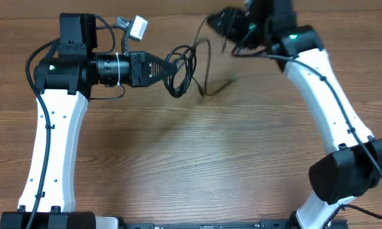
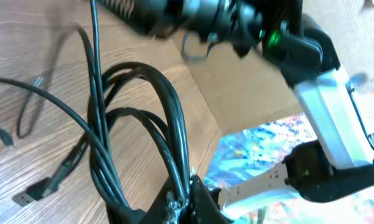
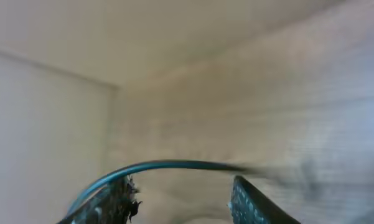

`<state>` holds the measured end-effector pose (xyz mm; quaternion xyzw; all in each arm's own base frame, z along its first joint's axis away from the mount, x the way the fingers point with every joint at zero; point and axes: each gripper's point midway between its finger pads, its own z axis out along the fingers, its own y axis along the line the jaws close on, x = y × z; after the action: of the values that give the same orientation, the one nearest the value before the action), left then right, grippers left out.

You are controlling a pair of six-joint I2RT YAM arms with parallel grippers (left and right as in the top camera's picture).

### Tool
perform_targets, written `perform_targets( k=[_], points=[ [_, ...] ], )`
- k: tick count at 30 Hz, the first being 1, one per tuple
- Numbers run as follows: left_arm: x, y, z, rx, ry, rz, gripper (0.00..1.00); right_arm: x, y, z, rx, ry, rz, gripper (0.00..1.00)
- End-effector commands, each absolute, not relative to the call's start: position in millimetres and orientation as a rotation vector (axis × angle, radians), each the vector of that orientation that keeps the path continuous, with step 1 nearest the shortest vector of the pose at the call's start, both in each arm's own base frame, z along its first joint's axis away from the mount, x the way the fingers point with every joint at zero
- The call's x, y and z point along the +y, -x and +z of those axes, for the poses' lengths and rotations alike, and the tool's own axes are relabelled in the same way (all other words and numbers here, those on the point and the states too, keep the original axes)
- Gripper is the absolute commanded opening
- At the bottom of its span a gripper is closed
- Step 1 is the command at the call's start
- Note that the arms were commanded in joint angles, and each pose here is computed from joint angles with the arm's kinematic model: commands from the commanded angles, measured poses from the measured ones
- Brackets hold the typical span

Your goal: Untangle cables

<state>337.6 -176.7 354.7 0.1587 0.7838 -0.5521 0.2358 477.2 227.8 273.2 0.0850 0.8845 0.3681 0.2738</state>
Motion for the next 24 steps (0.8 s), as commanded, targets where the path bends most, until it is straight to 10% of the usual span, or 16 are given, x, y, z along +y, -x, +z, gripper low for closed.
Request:
perform_targets(
  k=[1,20,24],
  points=[
    [-176,-315,361,2.073,-0.619,-1.459,0.04,213,-486,316,2.236,-0.121,1.268,0.50],
    [-124,-371,183,2.792,-0.415,-0.319,0.04,123,-433,207,2.725,-0.415,0.581,0.67],
    [-138,-370,147,2.883,-0.469,-0.199,0.23,115,-434,206,2.724,-0.442,0.562,0.69]
  ],
)
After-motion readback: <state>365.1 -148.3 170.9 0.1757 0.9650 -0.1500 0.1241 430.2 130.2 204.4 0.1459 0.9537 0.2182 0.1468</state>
